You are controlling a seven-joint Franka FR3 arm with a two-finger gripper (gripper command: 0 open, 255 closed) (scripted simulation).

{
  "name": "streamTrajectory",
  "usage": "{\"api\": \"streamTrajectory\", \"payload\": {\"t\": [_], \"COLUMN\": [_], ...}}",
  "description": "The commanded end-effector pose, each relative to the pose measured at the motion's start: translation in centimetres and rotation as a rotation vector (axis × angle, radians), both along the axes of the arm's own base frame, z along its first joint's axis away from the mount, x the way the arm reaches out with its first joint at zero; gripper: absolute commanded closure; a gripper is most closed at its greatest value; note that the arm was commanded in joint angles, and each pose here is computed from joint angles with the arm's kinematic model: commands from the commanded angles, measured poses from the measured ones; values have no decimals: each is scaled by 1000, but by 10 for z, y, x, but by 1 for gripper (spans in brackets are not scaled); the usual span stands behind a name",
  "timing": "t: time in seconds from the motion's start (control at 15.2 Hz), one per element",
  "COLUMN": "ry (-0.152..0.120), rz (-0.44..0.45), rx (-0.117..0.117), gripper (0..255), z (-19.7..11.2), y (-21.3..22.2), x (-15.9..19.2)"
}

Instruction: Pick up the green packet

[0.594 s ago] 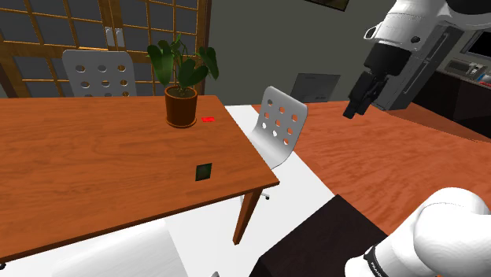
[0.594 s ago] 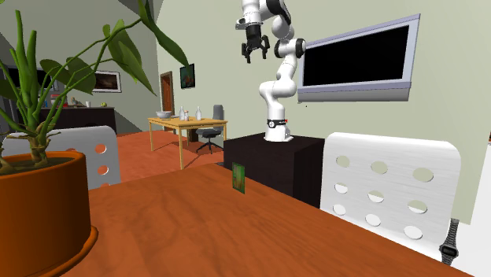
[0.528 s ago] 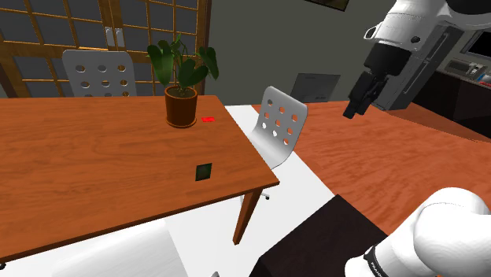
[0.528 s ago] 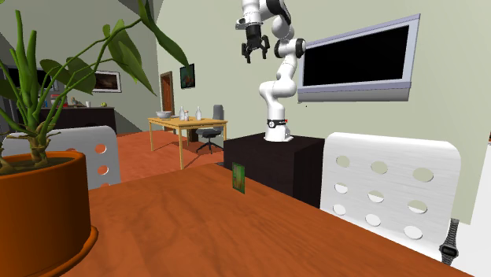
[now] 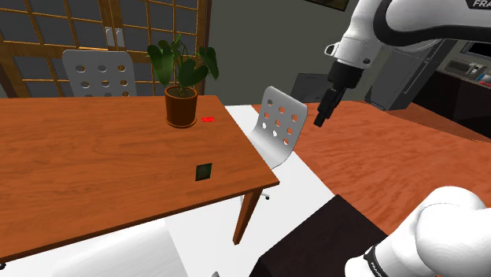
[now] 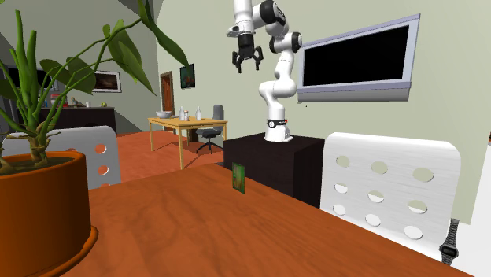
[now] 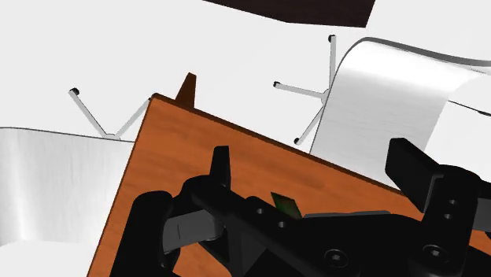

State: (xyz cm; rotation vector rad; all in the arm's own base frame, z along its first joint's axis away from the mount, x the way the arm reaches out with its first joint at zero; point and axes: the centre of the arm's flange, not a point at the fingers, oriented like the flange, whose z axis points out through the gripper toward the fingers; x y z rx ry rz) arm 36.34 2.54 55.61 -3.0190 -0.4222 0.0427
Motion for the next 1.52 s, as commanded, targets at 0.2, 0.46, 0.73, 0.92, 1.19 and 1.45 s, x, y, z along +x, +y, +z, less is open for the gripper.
{"api": "streamTrajectory", "payload": {"t": [0.2,0.46,0.73,0.92,1.19,1.45], "ry": [-17,-29,-40,-49,-61,-73], "rz": [153,274,394,485,605,725], "rx": [-16,-29,-41,-50,-63,-75], "gripper": [0,0,0,0,0,0], "z": [-45,-79,-112,-138,-171,-205], "y": [11,25,43,59,83,111], "x": [50,88,124,150,183,212]}}
